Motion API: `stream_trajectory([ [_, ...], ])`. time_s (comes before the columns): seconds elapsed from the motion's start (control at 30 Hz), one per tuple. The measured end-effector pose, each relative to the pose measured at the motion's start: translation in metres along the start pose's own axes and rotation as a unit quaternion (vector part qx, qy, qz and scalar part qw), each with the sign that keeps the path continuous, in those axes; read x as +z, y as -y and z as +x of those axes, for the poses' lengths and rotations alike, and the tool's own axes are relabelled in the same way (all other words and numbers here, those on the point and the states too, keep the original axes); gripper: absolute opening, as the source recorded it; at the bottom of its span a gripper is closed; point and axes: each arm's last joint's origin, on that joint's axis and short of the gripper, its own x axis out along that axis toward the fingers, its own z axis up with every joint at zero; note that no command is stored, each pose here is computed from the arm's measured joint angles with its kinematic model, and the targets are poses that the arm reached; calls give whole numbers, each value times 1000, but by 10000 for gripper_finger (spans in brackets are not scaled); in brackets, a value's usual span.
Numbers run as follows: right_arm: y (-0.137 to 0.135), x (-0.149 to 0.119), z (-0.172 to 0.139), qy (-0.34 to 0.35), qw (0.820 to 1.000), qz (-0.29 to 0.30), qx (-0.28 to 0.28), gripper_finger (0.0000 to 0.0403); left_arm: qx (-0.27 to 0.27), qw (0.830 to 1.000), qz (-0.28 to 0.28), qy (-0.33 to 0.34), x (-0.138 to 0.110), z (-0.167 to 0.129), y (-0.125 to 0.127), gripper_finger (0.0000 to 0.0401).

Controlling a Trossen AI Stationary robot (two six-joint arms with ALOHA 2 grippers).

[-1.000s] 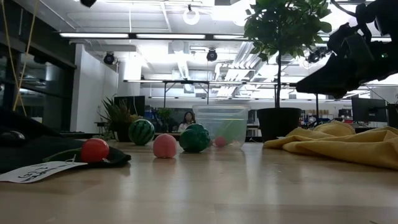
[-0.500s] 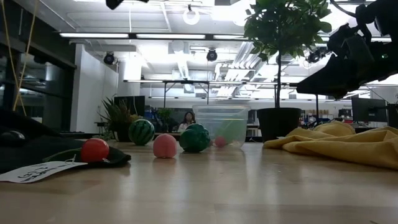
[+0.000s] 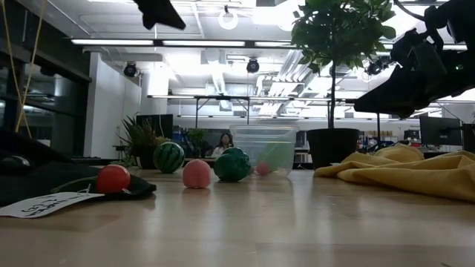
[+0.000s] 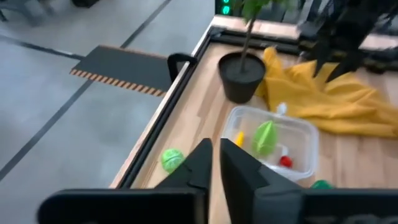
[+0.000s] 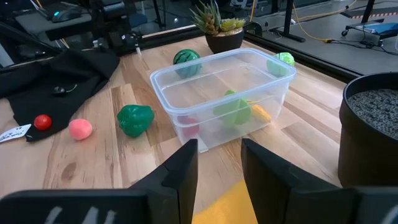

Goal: Pick and placing Produce into tupperware
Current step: Put the cabbage into the transparent bin

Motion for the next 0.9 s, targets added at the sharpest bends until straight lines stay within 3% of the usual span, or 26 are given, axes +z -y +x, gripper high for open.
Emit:
stream_trajectory([
  [0.2,0,0,0,-2,1000,-1,0,114,-7,999,23,-42,-6,30,-13,122],
  [0.33,0,0,0,-2,1000,-1,0,114,-9,997,39,-71,-10,54,-18,155],
  [0.57,0,-1,0,-5,1000,-3,-1,114,4,992,65,-105,-17,91,-25,163],
  [0.77,0,-1,0,-6,1000,-4,-2,114,-9,988,106,-109,-20,106,-27,163],
  [0.9,0,-2,0,-7,1000,-5,-2,114,-22,988,103,-116,-24,114,-32,163],
])
